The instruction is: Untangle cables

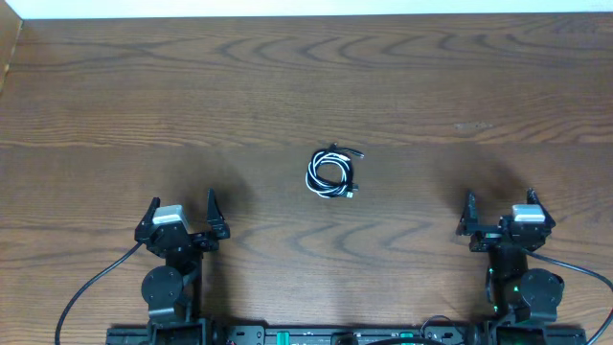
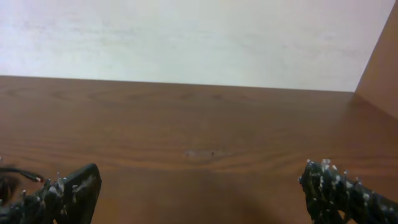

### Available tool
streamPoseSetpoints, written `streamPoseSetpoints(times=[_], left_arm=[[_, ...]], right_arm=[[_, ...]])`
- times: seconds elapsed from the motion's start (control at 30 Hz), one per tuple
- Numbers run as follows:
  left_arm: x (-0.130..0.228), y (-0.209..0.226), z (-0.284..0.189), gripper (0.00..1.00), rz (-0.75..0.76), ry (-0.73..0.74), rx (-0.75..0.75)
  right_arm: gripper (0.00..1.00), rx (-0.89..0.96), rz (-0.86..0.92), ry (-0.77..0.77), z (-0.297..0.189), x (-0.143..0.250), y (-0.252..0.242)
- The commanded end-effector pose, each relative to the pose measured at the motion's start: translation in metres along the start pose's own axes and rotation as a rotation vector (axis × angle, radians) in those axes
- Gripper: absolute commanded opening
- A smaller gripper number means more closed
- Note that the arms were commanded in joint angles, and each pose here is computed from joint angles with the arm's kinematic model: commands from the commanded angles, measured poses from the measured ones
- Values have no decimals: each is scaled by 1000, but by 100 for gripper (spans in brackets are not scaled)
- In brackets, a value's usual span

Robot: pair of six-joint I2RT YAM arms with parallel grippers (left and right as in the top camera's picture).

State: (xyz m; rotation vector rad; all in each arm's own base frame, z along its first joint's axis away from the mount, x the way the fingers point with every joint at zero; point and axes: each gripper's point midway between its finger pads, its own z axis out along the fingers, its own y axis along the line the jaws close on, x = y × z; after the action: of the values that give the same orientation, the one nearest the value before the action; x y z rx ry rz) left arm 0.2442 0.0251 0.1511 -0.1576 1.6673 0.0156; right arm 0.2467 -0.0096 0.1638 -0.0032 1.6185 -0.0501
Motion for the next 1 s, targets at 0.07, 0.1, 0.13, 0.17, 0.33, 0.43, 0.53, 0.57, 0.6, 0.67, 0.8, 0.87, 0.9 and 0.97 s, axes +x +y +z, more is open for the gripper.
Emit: streamPoseSetpoints(times=[0.07, 0.1, 0.13, 0.17, 0.33, 0.43, 0.53, 0.57, 0.6, 0.67, 0.8, 0.87, 0.9, 0.97], left_arm=[[15, 4, 0, 100, 10, 53, -16], [14, 4, 0, 100, 9, 52, -16], [12, 3, 0, 100, 9, 48, -15], [11, 3, 0, 100, 6, 44, -15], [-2, 2, -2, 100, -13, 21, -13], [-3, 2, -1, 100, -13, 27, -14], [0, 2, 1, 100, -33, 44, -16], [-1, 2, 3, 100, -52, 43, -15], [-2, 1, 3, 100, -66, 40, -12], [-6, -4, 6, 100, -91, 25, 21], [-11, -14, 16, 100, -93, 19, 76], [-14, -18, 20, 100, -93, 20, 100], [-16, -21, 23, 100, -93, 28, 111], [-20, -22, 28, 100, -94, 51, 115]], right_arm=[[99, -25, 11, -13, 0, -3, 5], [99, -29, 11, -13, 0, -3, 6], [99, -41, 11, -15, 0, -3, 8], [99, -44, 11, -14, 0, -3, 8], [99, -56, 11, -15, 0, -3, 10], [99, -58, 12, -14, -1, -3, 11], [99, -95, 12, -12, -1, -3, 17], [99, -118, 12, -11, -1, -2, 21], [99, -135, 12, -8, -1, -2, 24], [99, -158, 13, -1, -2, 0, 28], [99, -157, 11, -20, -3, -8, 27], [99, -157, 10, -25, -3, -11, 27], [99, -157, 10, -27, -4, -13, 27], [99, -157, 10, -32, -5, -17, 27]])
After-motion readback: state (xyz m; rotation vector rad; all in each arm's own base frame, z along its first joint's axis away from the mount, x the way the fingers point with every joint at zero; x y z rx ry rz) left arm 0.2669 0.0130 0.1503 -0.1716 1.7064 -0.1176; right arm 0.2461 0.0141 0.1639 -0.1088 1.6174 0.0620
